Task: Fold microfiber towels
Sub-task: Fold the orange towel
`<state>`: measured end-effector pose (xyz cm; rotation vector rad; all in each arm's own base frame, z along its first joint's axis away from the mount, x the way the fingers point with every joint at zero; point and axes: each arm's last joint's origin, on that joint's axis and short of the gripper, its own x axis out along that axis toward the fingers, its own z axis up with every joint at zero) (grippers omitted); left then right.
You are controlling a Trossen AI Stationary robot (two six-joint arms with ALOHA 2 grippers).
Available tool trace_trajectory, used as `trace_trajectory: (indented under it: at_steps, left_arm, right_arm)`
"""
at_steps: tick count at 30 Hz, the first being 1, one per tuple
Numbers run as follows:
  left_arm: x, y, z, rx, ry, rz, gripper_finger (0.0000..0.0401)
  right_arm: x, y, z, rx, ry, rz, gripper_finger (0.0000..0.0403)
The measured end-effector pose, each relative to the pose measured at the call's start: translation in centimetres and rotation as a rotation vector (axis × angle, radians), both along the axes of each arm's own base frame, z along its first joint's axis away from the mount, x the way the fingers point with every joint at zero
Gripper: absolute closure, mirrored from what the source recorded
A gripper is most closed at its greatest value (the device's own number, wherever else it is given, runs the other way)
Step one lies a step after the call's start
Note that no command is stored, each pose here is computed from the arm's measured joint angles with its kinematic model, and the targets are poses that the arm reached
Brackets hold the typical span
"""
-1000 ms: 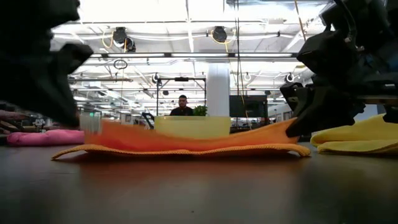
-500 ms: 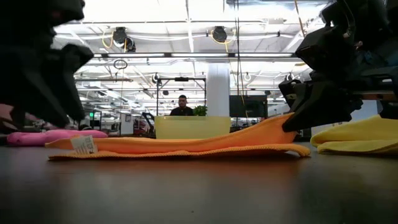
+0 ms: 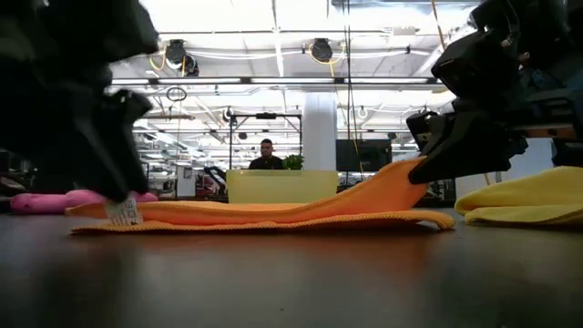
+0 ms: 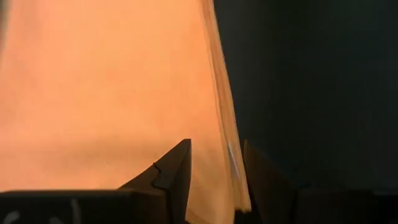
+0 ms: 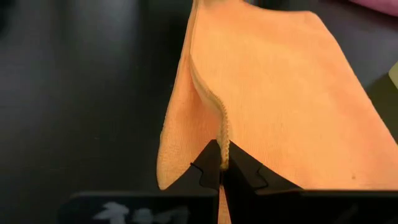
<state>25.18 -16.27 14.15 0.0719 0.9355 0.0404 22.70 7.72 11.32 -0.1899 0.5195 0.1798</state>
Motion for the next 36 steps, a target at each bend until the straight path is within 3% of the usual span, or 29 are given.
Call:
trace_trajectory:
  at_steps: [4,11,19,23,28,36]
  left_arm:
    - [0.6,0.2,0.5,-0.112,-0.001,-0.011,0.0249]
    - [1.0,0.2,1.6,-0.075,-0.101,-0.051,0.0249]
    - [1.7,2.0,0.8,-0.108,-0.122,0.061,0.0249]
    - [2.0,2.4,0.9,-0.106,-0.146,0.065,0.0249]
    - [2.5,2.7,1.2,-0.1,-0.191,0.07,0.0249]
    - [3.2,3.5,1.2,-0.11,-0.218,0.102,0.0249]
  right_arm:
    - [0.0,0.0,0.2,-0.035,-0.016,0.023,0.0403]
    - [-0.5,0.6,1.5,-0.088,-0.066,0.087,0.0403]
    - [-1.7,1.3,1.2,-0.233,0.011,0.089,0.0396]
    - [-2.0,1.7,1.0,-0.239,0.026,0.101,0.0363]
    - [-2.2,2.1,1.0,-0.237,0.026,0.115,0.0294]
    - [-1.9,3.1,1.7,-0.124,0.049,0.069,0.02]
